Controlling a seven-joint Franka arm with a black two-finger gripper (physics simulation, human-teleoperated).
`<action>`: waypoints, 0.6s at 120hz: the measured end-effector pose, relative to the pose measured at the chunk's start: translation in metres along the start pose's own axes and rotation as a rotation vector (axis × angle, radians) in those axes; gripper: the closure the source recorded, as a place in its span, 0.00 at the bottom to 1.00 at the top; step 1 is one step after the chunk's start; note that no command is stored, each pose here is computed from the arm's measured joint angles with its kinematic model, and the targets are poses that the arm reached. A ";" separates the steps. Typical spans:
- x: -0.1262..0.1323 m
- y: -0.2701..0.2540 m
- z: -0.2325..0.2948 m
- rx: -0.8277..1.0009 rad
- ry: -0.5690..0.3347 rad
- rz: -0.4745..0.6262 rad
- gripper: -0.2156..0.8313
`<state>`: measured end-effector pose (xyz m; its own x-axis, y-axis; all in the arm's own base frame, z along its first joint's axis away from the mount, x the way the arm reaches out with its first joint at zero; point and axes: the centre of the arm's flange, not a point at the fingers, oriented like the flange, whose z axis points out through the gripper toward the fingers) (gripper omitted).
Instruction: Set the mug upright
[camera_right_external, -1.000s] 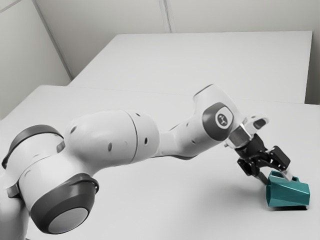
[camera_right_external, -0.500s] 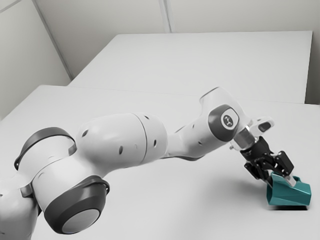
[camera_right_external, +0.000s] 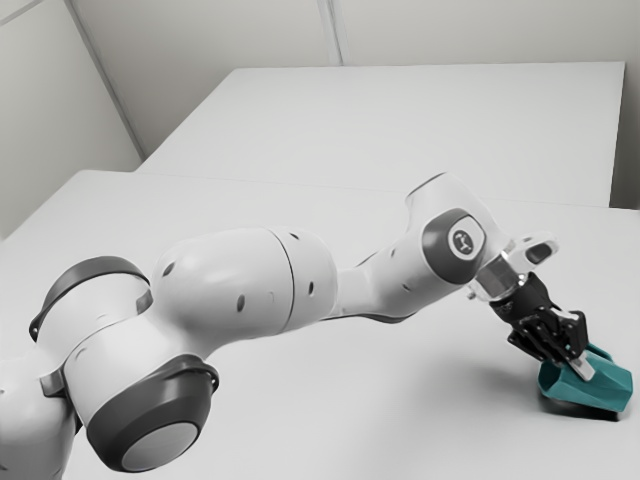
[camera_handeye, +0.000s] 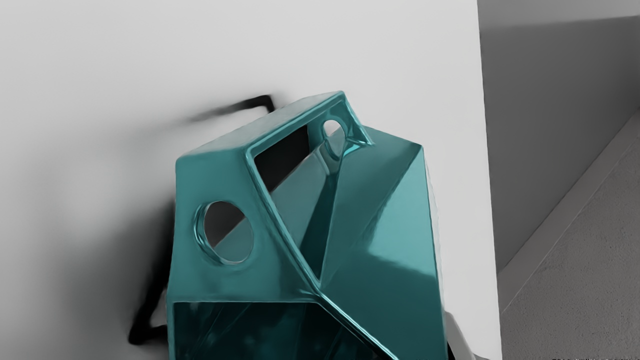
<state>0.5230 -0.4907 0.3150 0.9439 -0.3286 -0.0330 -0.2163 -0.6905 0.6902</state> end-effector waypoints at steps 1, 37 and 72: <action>0.000 0.000 0.000 0.000 0.000 0.000 0.90; -0.005 0.016 -0.002 0.009 -0.002 0.016 0.95; -0.009 0.038 -0.060 0.120 0.030 0.090 0.95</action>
<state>0.5213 -0.4757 0.3850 0.9259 -0.3747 0.0480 -0.3272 -0.7318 0.5978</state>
